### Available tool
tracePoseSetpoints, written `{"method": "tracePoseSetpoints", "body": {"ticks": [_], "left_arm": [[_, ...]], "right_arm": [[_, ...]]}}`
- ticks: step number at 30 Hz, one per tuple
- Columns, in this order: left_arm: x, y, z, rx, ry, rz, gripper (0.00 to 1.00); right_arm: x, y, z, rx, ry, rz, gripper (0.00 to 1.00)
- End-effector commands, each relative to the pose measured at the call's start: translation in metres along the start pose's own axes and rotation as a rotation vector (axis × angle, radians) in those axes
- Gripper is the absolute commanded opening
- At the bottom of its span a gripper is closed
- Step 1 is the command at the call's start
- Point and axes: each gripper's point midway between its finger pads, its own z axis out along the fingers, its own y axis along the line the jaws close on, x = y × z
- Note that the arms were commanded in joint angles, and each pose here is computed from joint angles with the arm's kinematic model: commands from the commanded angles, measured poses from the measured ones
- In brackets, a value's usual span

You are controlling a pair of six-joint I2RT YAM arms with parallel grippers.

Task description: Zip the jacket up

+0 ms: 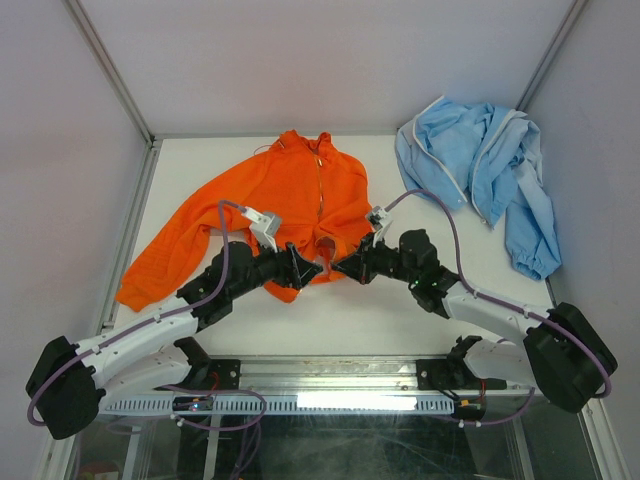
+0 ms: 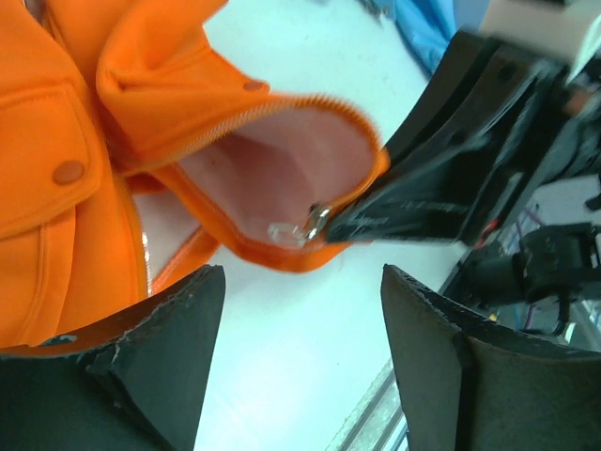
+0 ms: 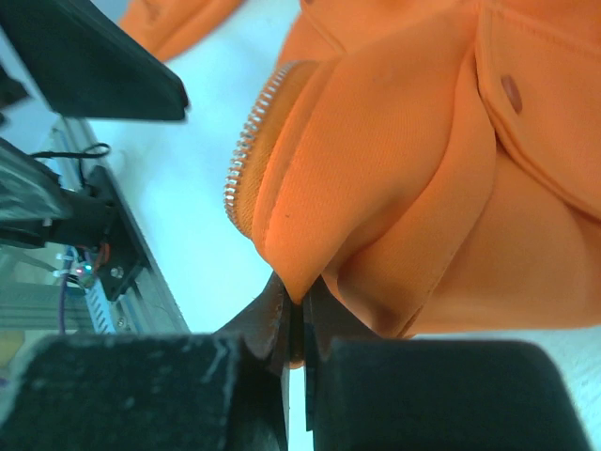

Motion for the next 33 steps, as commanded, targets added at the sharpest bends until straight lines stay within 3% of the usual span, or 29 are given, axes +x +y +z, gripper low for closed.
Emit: {"method": "tracePoseSetpoints", "body": {"ticks": [1, 6, 11, 20, 27, 33], "left_arm": [[0.000, -0.014, 0.002, 0.117, -0.045, 0.093, 0.70], [0.007, -0.028, 0.010, 0.228, -0.032, 0.133, 0.69], [0.003, -0.034, 0.011, 0.279, -0.048, 0.197, 0.61], [0.009, -0.039, 0.012, 0.328, -0.020, 0.240, 0.36], [0.014, -0.043, 0.008, 0.355, 0.007, 0.235, 0.03], [0.021, -0.047, -0.001, 0.373, 0.045, 0.185, 0.00]], "right_arm": [[-0.040, 0.048, -0.012, -0.277, -0.119, -0.120, 0.00], [-0.040, 0.054, -0.019, -0.346, -0.111, -0.130, 0.00], [-0.036, 0.060, -0.023, -0.391, -0.094, -0.145, 0.00], [-0.038, 0.063, -0.027, -0.404, -0.105, -0.155, 0.00], [-0.040, 0.059, -0.026, -0.382, -0.116, -0.146, 0.00], [-0.050, 0.052, -0.027, -0.342, -0.162, -0.133, 0.00]]}}
